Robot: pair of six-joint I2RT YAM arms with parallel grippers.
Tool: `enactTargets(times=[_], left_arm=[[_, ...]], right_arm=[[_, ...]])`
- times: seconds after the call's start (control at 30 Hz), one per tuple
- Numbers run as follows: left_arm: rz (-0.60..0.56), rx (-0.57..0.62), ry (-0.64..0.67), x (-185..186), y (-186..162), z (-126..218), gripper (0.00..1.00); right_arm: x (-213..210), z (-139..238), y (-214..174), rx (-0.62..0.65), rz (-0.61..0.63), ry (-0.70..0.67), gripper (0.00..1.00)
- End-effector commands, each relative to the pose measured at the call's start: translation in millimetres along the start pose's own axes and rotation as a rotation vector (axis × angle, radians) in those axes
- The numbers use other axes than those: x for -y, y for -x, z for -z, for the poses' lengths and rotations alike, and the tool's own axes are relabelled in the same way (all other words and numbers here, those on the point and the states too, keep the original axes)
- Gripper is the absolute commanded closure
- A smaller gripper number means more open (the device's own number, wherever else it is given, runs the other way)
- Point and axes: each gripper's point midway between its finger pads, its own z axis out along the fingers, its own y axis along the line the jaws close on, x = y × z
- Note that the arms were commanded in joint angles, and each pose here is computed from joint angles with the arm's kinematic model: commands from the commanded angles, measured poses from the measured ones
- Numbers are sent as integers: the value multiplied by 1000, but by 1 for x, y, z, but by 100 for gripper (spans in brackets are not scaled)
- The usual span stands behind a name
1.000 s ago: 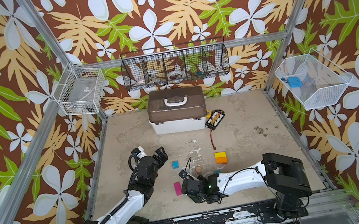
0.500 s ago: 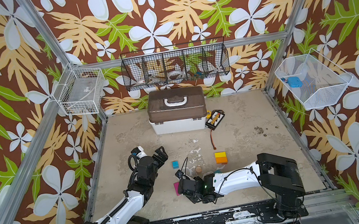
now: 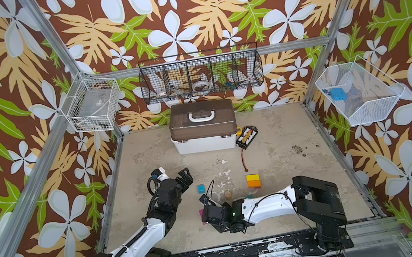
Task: Build the wood block tower
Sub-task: 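Lift the red arch block and carry it toward the stack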
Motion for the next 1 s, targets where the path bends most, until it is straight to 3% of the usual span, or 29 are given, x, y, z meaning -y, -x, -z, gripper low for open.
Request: enactTargets(times=[0.0, 0.27, 0.53, 0.8, 0.97], left_arm=[[-7, 39, 0, 3, 10, 3, 4], [-6, 106, -36, 5, 22, 18, 3], [11, 151, -105, 11, 29, 30, 0], [11, 156, -96, 11, 30, 31, 0], [4, 152, -85, 11, 31, 30, 0]], right_arm=[[11, 11, -4, -13, -8, -33, 79], [36, 51, 21, 89, -94, -38, 82], [114, 77, 44, 124, -343, -74, 89], [182, 93, 31, 141, -544, -187, 89], [200, 95, 14, 138, -598, -247, 89]])
